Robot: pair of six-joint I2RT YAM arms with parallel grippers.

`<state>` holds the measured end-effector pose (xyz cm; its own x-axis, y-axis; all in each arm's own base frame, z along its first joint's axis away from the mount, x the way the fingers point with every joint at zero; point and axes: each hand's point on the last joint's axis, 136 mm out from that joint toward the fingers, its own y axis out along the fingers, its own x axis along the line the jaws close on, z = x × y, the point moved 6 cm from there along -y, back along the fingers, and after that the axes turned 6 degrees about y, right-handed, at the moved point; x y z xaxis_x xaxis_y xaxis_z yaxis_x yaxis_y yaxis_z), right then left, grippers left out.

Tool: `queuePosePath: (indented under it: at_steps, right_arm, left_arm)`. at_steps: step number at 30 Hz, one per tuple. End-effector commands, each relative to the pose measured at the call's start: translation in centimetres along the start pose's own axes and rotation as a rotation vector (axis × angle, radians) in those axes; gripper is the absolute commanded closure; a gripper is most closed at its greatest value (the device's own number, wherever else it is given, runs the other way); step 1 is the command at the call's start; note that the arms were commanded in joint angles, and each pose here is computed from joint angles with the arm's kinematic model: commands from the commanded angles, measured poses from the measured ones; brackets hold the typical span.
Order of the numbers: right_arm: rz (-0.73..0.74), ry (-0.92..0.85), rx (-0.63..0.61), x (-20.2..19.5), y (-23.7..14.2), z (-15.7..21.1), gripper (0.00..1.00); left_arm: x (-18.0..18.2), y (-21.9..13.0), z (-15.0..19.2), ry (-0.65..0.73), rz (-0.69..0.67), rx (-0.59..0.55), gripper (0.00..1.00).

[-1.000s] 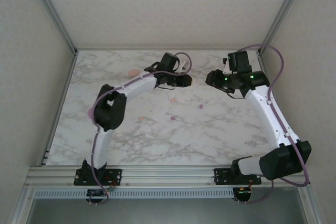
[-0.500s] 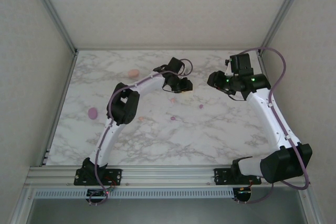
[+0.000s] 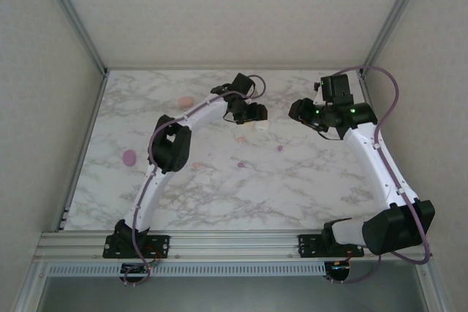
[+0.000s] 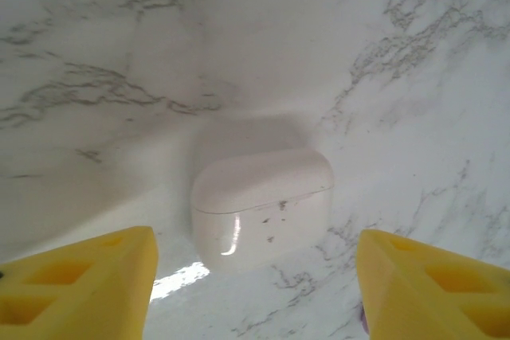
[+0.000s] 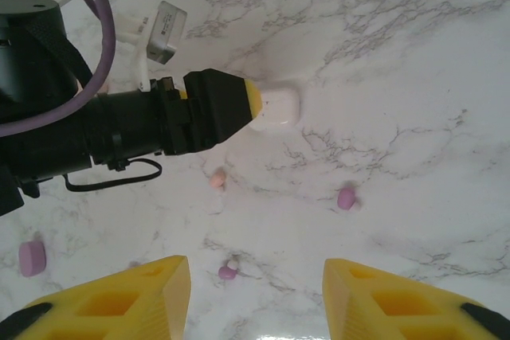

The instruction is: Insert the wireless bluetooth earbuds into the charging case

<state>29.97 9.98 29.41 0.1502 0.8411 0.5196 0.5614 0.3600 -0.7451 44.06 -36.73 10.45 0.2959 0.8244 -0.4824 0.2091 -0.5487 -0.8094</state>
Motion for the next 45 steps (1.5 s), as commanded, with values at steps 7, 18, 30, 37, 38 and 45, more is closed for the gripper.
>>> queuePosePath:
  at_steps: [7,18,30,37,38,45]
  right_arm:
    - [-0.013,0.023,0.009,-0.1,0.7,0.0,0.51]
    - [-0.064,0.043,0.07,0.5,2.4,-0.1,0.49]
    - [-0.109,0.067,0.119,1.1,2.9,0.1,0.45]
    - [-0.241,0.023,0.186,2.4,4.3,0.9,0.32]
    - [-0.259,0.017,0.197,2.7,4.7,1.1,0.31]
    - [-0.281,0.01,0.247,4.9,7.6,2.2,0.29]
  left_arm:
    - [2.9,-9.0,-2.0,0.133,-0.191,-0.122,0.32]
    - [13.2,-16.1,-1.5,0.306,-0.309,-0.062,0.3]
    - [20.0,-15.1,-2.6,0.685,-0.425,0.097,0.28]
    - [23.2,-14.7,-4.0,0.662,-0.414,0.128,0.28]
    - [23.2,-14.4,-4.0,0.678,-0.401,0.132,0.28]
    - [24.3,-13.1,-4.5,0.779,-0.368,0.154,0.28]
